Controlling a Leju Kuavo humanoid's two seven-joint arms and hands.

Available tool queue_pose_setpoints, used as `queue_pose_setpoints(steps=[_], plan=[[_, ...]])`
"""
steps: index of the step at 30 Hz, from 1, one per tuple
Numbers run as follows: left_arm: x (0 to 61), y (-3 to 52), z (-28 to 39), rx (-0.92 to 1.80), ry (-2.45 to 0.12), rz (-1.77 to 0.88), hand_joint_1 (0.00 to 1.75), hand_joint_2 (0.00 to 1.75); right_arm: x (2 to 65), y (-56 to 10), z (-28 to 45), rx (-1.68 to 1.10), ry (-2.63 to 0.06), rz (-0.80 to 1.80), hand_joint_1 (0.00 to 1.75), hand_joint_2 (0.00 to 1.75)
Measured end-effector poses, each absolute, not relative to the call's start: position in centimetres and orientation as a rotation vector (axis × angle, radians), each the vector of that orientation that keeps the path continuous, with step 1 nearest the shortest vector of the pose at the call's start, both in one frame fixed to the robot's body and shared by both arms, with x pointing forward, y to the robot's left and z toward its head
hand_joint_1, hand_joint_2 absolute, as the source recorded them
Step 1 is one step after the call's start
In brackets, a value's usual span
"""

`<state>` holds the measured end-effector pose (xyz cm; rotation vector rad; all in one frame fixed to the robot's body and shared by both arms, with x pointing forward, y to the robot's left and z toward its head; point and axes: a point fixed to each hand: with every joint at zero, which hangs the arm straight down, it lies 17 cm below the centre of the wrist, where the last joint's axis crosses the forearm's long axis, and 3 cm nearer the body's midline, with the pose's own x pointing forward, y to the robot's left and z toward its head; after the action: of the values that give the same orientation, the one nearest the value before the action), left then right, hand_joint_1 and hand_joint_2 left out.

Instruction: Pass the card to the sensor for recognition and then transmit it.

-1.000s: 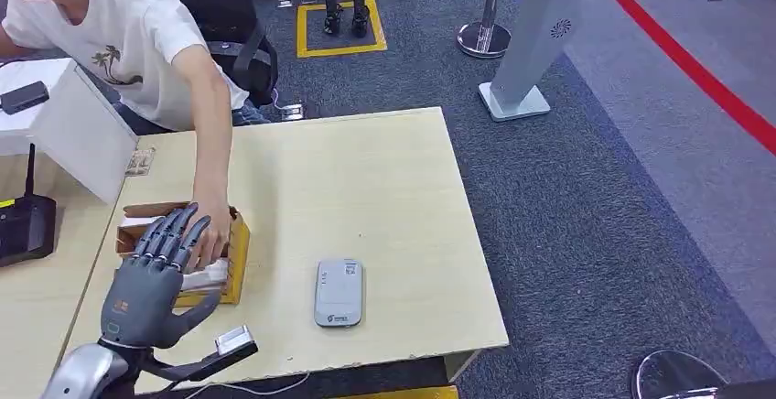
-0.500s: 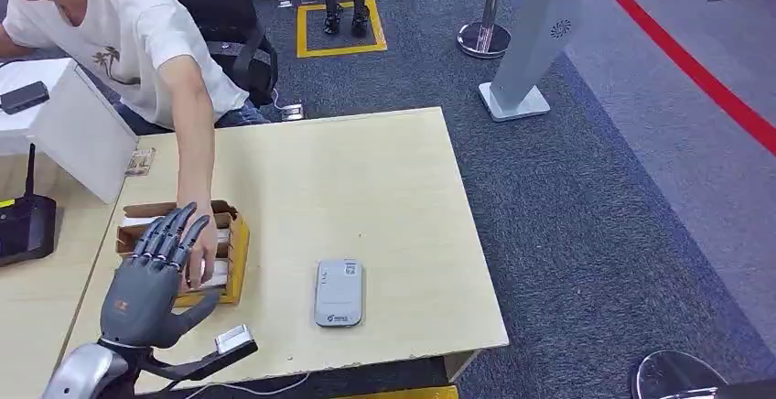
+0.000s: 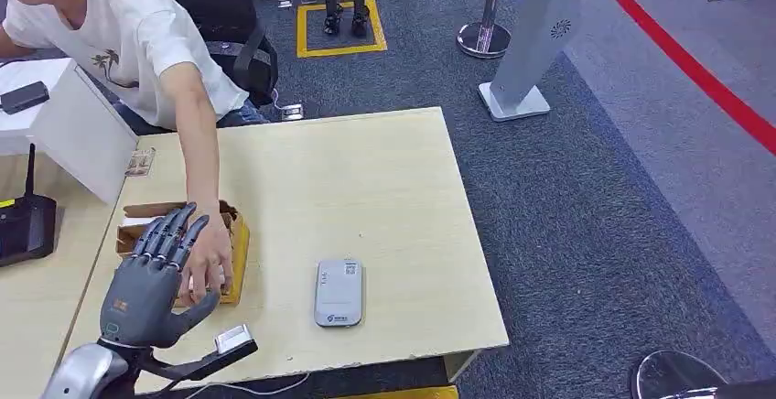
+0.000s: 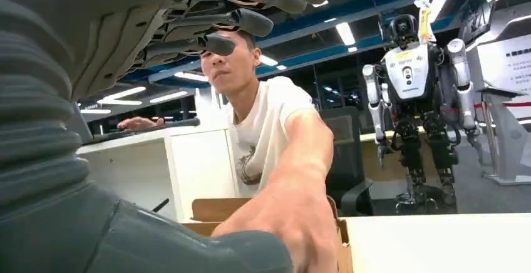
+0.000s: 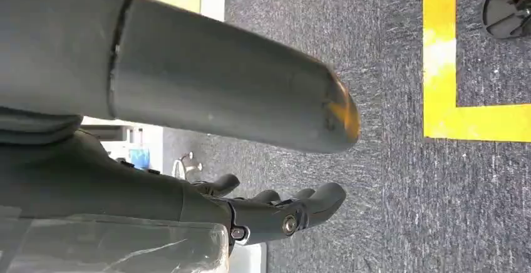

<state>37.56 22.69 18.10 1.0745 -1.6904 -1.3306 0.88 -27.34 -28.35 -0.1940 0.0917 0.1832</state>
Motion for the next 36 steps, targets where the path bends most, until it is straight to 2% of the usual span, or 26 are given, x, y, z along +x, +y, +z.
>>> queue_pose_setpoints(steps=[36], plan=[[37.72, 23.08, 18.11, 1.087, -1.676, -1.325, 0.00, 1.75, 0.86, -27.38, -28.35, -0.195, 0.093, 0.181, 0.00, 1.75]])
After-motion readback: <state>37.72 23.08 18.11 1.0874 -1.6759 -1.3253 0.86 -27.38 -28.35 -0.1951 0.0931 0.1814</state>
